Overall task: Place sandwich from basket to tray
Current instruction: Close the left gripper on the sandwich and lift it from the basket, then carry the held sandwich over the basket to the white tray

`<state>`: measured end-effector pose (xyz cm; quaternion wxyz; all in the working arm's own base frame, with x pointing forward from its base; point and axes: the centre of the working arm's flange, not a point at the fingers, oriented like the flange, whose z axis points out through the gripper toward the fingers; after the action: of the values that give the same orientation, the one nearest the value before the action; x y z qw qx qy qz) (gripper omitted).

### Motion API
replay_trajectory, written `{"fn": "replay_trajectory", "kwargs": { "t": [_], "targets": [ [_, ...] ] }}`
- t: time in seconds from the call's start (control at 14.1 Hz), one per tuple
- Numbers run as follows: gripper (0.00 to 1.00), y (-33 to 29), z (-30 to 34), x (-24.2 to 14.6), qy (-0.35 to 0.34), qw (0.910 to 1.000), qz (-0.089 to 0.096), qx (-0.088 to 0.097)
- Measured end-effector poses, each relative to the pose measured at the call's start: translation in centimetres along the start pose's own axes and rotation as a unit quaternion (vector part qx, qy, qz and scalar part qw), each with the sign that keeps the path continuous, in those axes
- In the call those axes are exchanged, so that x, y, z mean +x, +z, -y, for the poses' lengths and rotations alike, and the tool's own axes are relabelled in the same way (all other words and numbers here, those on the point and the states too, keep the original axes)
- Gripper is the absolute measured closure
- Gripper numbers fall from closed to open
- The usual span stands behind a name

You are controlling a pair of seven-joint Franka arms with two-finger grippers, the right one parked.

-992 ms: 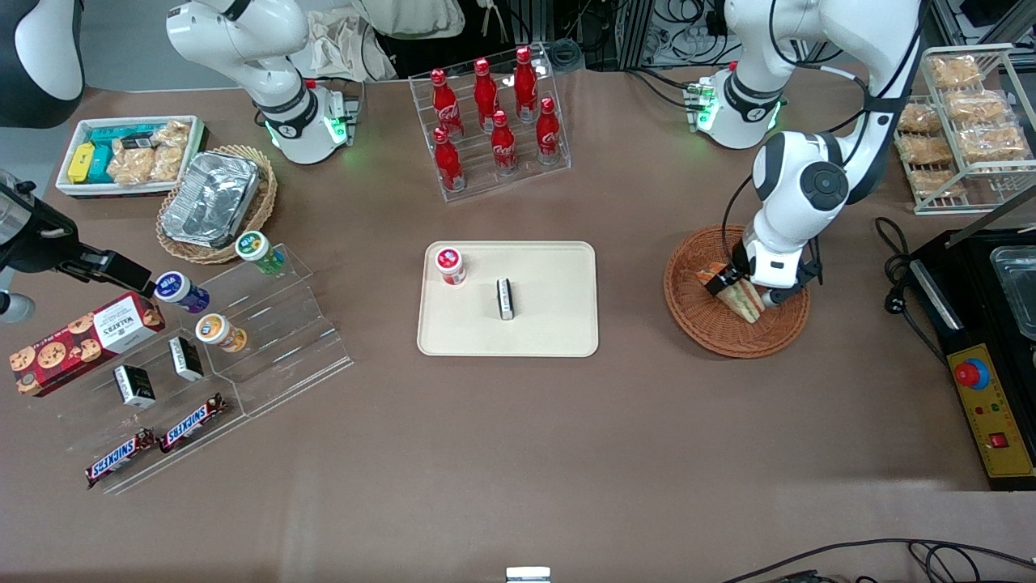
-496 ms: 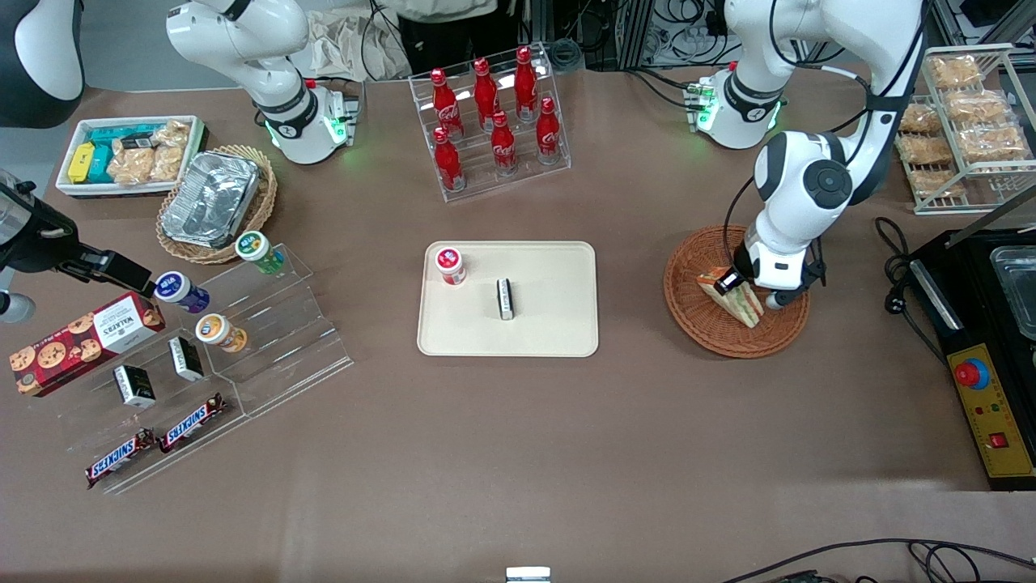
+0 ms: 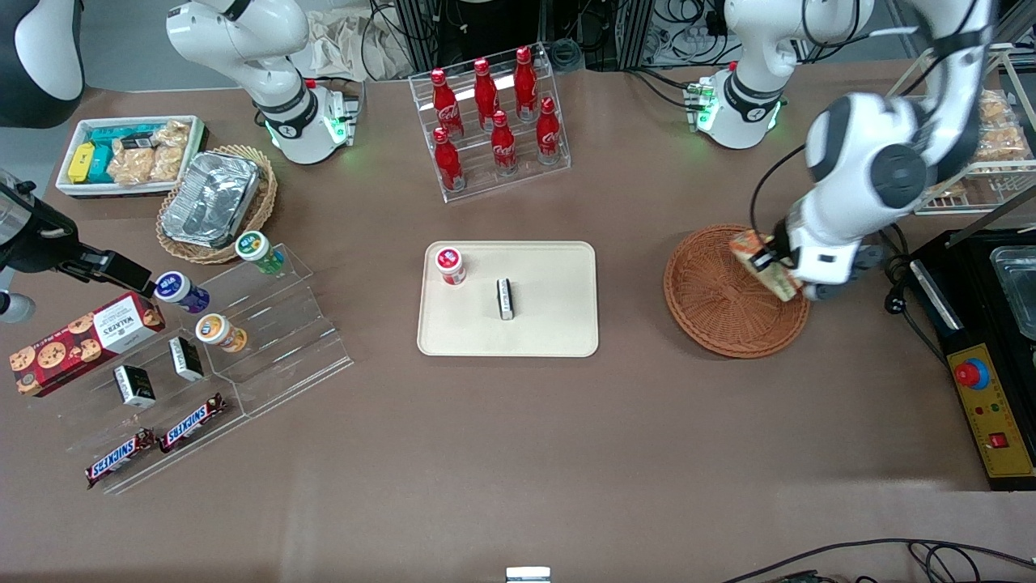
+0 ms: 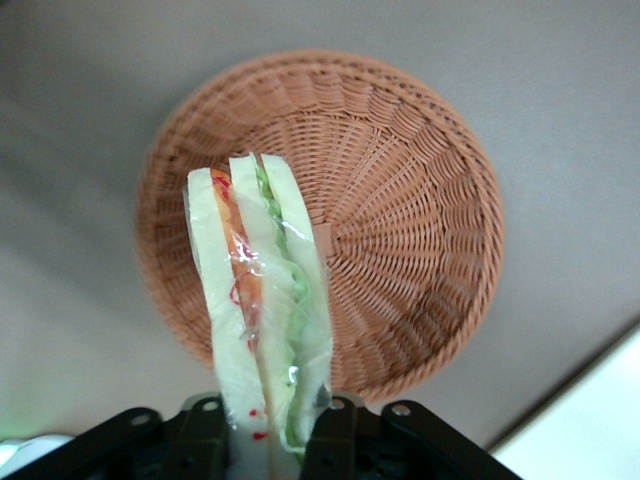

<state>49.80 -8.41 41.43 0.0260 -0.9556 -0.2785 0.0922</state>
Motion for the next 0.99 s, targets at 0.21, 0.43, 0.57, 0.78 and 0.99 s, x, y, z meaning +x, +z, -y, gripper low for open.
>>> {"fn": "replay_trajectory", "kwargs": {
  "t": [0.21,0.43,0.57,0.78,0.99],
  "targets": [
    [0.8,-6.1,1.7,1.3,0.039,0.9992,0.011,0.0],
    [0.8,-7.6,2.3,1.8,0.052,0.9985,0.015,0.0],
    [0.8,-7.0,2.0,2.0,0.053,0.9984,0.02,0.004],
    [0.8,-6.0,1.7,2.3,0.055,0.9981,0.028,0.01],
    [0.8,-5.3,1.4,2.5,0.055,0.9978,0.034,0.014]
  ]
}}
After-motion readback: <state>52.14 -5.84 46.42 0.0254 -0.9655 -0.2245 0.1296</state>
